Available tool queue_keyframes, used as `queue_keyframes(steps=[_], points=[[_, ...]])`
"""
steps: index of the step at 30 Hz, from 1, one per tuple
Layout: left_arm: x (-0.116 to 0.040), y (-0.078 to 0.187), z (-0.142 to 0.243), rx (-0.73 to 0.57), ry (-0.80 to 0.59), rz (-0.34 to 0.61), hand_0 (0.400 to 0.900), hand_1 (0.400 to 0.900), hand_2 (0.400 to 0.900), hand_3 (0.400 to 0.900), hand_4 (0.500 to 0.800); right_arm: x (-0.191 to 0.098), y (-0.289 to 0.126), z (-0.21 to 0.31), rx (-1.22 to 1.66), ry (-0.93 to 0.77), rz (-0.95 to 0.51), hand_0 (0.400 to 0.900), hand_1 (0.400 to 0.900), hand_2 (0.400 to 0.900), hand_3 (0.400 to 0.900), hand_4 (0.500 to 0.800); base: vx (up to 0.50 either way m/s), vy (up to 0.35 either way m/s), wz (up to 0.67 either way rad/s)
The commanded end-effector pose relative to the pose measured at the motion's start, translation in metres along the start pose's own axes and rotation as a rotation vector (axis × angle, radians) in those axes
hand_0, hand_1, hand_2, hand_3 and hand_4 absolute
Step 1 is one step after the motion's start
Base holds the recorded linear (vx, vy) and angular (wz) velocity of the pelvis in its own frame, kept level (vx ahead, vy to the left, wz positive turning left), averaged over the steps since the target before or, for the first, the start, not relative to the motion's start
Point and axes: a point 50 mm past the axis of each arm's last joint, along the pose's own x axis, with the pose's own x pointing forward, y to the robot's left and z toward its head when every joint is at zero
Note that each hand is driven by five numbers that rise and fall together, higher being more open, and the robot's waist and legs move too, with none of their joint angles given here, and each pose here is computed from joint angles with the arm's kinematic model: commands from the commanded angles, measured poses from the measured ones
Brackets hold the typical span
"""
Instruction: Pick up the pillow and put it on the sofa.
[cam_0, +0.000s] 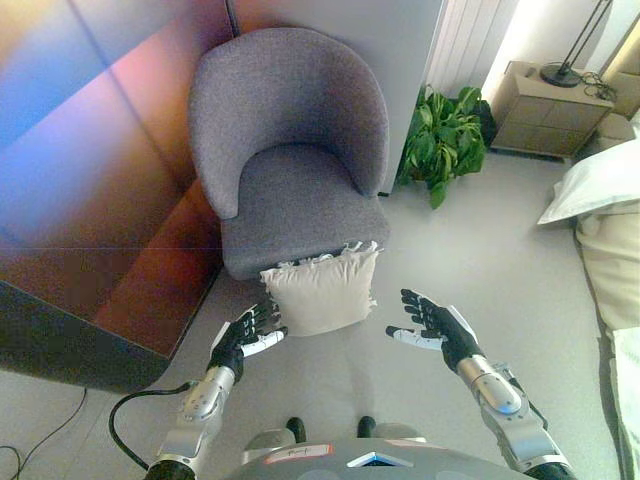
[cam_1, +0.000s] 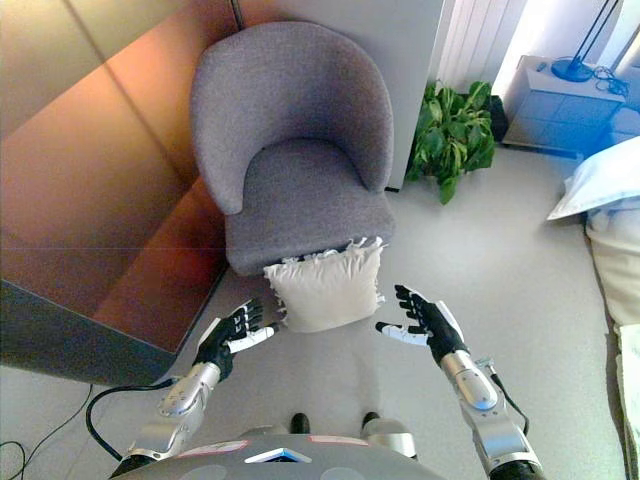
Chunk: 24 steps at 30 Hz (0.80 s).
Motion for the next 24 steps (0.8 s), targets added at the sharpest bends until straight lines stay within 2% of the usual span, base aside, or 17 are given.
queue_keyframes(steps=[1, 13, 24], points=[[0.009, 0.007, 0.036, 0.045, -0.157, -0.001, 0.900, 0.900, 0.900, 0.900, 0.800, 0.006, -0.011, 0.043, -0.011, -0.217, -0.041, 0.900, 0.900, 0.900, 0.900, 0.800, -0.056, -0.096, 0.08], [0.017, -0.003, 0.048, 0.029, -0.183, -0.048, 0.900, 0.900, 0.900, 0.900, 0.800, 0.006, -0.024, 0.054, -0.020, -0.267, -0.081, 0.900, 0.900, 0.900, 0.900, 0.800, -0.043, -0.157, -0.01], [0.021, -0.010, 0.053, -0.012, -0.202, -0.042, 0.900, 0.900, 0.900, 0.900, 0.800, 0.017, -0.028, 0.060, -0.032, -0.278, -0.117, 0.900, 0.900, 0.900, 0.900, 0.800, 0.126, 0.005, -0.20]])
